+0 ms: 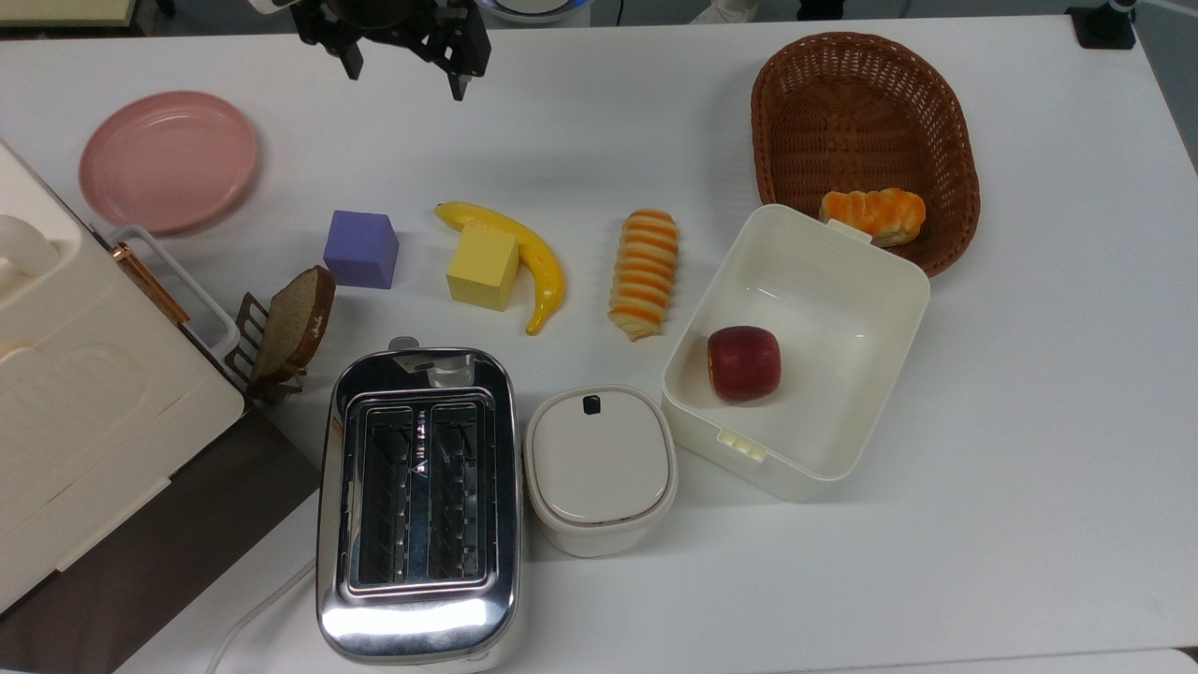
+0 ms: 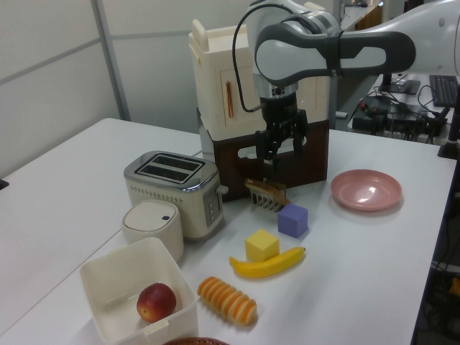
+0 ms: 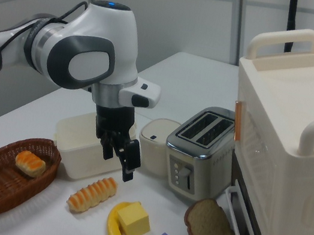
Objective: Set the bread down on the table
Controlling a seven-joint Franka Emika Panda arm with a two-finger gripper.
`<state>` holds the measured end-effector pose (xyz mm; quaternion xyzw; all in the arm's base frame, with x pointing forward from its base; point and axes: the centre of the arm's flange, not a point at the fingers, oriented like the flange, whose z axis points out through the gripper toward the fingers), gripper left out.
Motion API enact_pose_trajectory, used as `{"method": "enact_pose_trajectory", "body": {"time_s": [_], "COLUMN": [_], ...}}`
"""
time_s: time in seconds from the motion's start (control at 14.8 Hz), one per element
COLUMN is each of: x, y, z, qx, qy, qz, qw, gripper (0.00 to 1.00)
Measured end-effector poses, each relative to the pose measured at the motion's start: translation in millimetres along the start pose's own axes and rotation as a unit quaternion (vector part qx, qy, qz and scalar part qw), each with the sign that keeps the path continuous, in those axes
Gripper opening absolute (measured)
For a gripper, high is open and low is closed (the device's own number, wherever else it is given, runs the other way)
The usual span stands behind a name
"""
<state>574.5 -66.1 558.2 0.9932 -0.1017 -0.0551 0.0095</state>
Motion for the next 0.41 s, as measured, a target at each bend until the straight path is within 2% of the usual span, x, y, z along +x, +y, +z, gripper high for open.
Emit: {"method": "enact_pose_trajectory", "body": {"time_s": [0.14, 0.27, 0.41], "x": [3.5, 10.0, 11.7], "y": [-2.8, -9.6, -16.8], "z": [-2.5, -3.9, -2.0], "qx": [0.002, 0.004, 0.002], "qy": [0.017, 0.041, 0.044], "qz": [0.008, 0.037, 0.050], "qw": [0.9998, 0.9985, 0.9978], "gripper": [1.00, 1.00, 1.00]}}
